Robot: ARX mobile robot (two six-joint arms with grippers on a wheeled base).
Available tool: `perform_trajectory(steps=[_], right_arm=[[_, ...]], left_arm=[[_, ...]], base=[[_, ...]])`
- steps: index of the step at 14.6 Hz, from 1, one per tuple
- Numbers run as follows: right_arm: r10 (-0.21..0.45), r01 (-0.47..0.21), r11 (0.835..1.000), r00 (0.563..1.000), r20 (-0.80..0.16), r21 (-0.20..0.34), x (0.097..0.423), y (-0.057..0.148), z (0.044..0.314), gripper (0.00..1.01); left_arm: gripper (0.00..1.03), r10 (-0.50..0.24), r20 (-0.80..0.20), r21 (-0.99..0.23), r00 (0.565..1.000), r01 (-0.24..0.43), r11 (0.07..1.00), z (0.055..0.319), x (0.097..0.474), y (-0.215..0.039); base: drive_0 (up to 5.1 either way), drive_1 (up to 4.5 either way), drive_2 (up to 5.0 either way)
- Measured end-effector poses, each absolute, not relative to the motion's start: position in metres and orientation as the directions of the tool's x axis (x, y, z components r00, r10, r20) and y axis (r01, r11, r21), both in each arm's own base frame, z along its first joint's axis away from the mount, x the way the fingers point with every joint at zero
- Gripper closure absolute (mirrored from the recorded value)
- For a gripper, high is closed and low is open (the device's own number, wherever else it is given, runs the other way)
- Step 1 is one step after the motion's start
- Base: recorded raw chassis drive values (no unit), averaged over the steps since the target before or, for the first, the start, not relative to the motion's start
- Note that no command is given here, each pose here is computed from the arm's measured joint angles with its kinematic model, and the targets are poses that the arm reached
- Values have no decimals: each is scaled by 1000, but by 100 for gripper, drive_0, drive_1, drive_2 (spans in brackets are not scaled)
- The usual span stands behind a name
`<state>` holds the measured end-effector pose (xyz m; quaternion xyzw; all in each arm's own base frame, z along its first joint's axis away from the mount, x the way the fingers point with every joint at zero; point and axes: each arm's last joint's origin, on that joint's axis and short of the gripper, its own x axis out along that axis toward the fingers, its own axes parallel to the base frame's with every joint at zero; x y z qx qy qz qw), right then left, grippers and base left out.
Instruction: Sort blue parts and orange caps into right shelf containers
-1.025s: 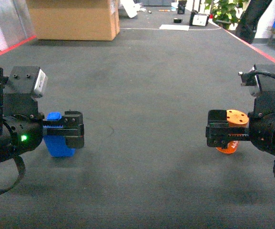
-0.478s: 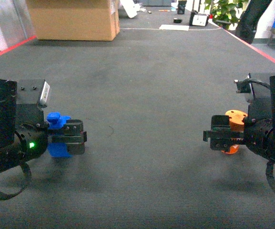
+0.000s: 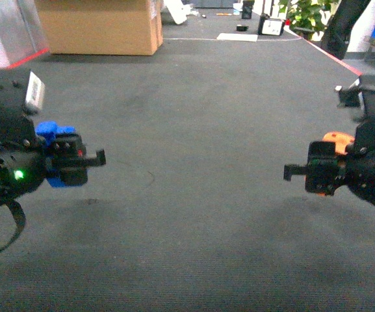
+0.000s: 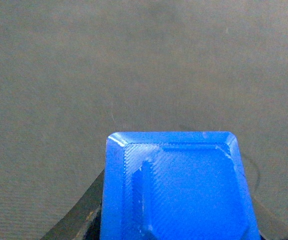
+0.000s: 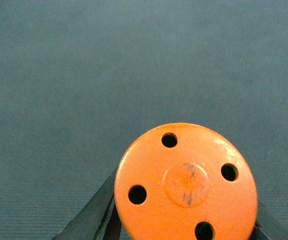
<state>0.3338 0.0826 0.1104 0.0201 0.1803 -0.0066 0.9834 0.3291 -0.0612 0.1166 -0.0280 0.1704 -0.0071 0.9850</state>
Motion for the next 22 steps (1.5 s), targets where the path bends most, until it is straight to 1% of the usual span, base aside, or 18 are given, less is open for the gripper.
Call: perform_trajectory(steps=[2,3,4,5,6,8,9,10,11,12,13,14,15,16,17,19,22], right_arm=[[4,8,999,976,-219,51,313,82,150,56],[4,2,999,990,-139,48,291,81,173,56],[-5,10,999,994,-106,41,275,78,183,56],[-23,25,999,998,-55,34,251,76,197,56],[-23,24,999,999,-47,33,249,76,198,56],[-20,17,999,998,54,44,218,75,221,56],[-19,15,999,996,89,50,206,72,230,56],[-23,19,999,995,92,46,198,68,231,56],[-26,23,999,996,83,38,194,68,225,56],[-20,19,1000,999,47,18,195,69,217,56],[-20,20,1000,999,35,10,195,70,215,56],[-16,16,1000,999,32,6,195,69,216,56],[11,-11,1000,1000,-7,-10,189,61,212,56],[-5,5,1000,1000,-13,-12,179,49,204,56],[-13,12,1000,1000,-14,-12,172,40,198,56],[-3,3,1000,1000,-12,-10,161,29,191,56],[-5,5,1000,1000,-13,-9,147,18,183,56]], left_arm=[[59,30,-199,-21,979,-35,999,153,308,-59],[59,56,-128,-15,990,-58,998,170,286,-57],[59,68,-106,-19,992,-71,997,178,270,-55],[59,89,-54,-25,995,-91,996,191,246,-54],[59,90,-49,-27,995,-92,995,192,244,-53],[59,107,39,-42,994,-105,994,210,216,-54],[59,103,78,-57,992,-99,993,217,206,-53],[59,111,110,-68,988,-104,992,217,199,-53],[59,100,63,-50,993,-97,994,207,199,-53],[59,96,26,-35,995,-95,995,200,199,-53],[59,90,35,-42,995,-89,995,201,199,-54],[59,77,18,-32,997,-76,997,201,198,-53],[59,16,-17,-13,1000,-16,1000,197,191,-45],[59,5,-14,-14,1000,-5,1000,192,181,-37],[59,5,-14,-15,1000,-6,1000,189,175,-31],[59,4,-16,-15,1000,-4,1000,183,163,-22],[59,3,-15,-16,1000,-3,1000,177,149,-14]], base=[[0,0,0],[0,0,0],[0,0,0],[0,0,0],[0,0,0],[0,0,0],[0,0,0],[0,0,0],[0,0,0],[0,0,0],[0,0,0],[0,0,0],[0,0,0],[0,0,0],[0,0,0],[0,0,0],[0,0,0]])
